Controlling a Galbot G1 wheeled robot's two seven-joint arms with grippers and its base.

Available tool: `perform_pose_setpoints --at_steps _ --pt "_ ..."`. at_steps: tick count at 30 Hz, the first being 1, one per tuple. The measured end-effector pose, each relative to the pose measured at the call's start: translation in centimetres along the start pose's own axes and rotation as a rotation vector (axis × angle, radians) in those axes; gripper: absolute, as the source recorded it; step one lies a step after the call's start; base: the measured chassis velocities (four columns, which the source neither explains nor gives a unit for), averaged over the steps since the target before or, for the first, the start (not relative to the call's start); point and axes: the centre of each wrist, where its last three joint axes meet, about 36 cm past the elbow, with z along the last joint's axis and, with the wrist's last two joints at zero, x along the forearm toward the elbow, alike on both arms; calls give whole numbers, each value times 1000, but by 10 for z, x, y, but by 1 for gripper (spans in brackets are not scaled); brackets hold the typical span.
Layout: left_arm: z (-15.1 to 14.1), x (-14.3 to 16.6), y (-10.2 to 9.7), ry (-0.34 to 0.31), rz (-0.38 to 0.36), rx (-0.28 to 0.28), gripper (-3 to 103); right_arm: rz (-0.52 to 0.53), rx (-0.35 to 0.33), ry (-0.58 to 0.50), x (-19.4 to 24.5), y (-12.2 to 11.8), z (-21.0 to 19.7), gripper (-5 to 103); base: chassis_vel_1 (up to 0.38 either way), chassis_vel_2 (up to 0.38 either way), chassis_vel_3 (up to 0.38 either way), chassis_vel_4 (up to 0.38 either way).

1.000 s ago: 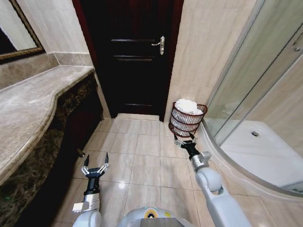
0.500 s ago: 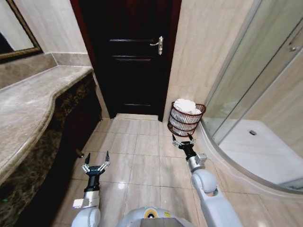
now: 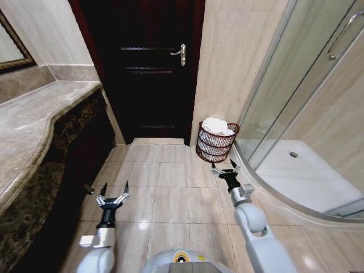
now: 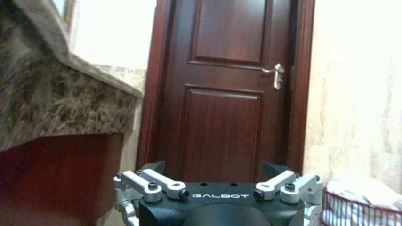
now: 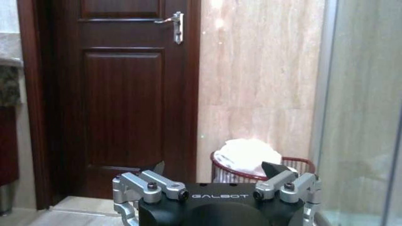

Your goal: Discard the used towel into the hamper.

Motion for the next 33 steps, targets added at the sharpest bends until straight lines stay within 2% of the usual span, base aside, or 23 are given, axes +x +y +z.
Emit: perform_pose_setpoints --at_steps 2,5,7,9,11,13,17,25,33 --pt "-6 -2 5 7 14 -1 100 4 -1 -2 1 -2 0 100 0 0 0 0" --pt "-34 -16 14 37 80 35 100 40 10 -15 13 -10 -3 100 0 0 0 0" --pt "-39 -20 13 41 95 45 100 48 5 -14 17 -10 -5 100 0 0 0 0" --pt "-47 -33 5 42 125 73 100 113 -25 -8 30 0 -14 100 0 0 0 0" --pt "-48 -36 1 44 123 78 100 128 -23 -6 32 2 -15 100 0 0 0 0" --pt "-46 -37 -12 58 90 87 100 144 -14 -3 35 5 -15 100 0 0 0 0" --pt "-40 -31 -20 56 55 67 100 133 8 2 34 3 -15 100 0 0 0 0" --pt "-35 -21 -18 42 25 21 100 102 10 15 32 6 -17 100 0 0 0 0" --pt "-39 -23 -23 9 26 26 100 94 1 9 31 10 -19 100 -20 -21 -19 -16"
